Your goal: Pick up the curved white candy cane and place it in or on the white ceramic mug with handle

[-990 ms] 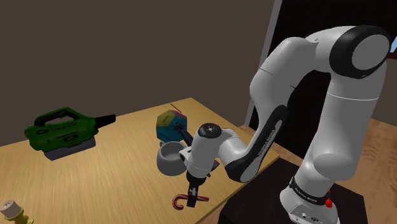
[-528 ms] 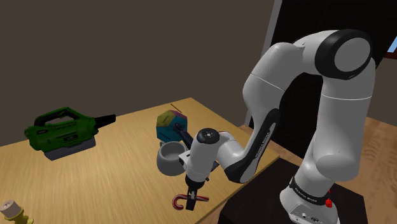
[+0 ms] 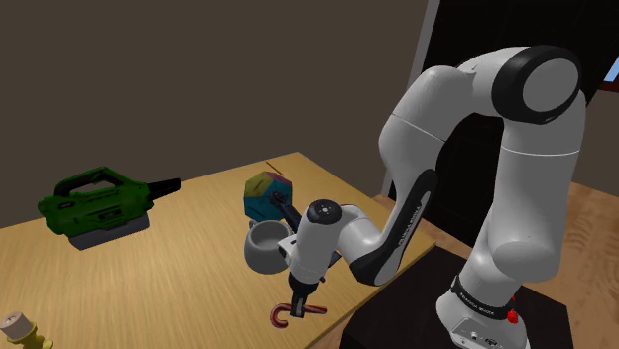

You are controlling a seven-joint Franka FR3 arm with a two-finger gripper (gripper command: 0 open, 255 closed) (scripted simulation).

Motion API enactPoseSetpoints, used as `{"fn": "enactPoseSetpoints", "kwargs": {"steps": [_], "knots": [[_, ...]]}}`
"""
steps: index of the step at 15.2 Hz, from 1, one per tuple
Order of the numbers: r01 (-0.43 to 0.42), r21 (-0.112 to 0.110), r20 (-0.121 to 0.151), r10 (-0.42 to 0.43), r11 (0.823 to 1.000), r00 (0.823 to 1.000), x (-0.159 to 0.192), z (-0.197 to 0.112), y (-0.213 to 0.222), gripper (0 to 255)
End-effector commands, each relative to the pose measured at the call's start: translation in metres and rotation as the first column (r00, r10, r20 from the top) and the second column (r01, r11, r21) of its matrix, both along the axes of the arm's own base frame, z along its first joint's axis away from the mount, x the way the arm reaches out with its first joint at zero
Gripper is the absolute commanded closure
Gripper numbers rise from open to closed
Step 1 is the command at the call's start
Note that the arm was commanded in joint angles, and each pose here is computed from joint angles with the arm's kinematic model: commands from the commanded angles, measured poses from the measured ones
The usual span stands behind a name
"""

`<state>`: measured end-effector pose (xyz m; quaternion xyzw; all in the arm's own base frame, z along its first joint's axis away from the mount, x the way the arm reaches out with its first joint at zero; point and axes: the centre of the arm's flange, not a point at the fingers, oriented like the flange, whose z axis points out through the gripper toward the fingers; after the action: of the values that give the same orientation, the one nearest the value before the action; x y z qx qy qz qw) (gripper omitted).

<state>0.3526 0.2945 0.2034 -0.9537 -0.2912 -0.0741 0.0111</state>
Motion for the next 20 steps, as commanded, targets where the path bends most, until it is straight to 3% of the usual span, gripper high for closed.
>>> {"fn": "enactPoseSetpoints", "kwargs": {"steps": [1, 5, 20], "knots": [[0.003, -0.003, -0.003, -0.003, 1.0, 1.0, 0.0, -0.001, -0.001, 255], [0.003, -0.003, -0.003, -0.003, 1.0, 1.0, 0.0, -0.002, -0.002, 255], [0.003, -0.003, -0.003, -0.003, 1.0, 1.0, 0.0, 0.077, -0.002, 255]]}}
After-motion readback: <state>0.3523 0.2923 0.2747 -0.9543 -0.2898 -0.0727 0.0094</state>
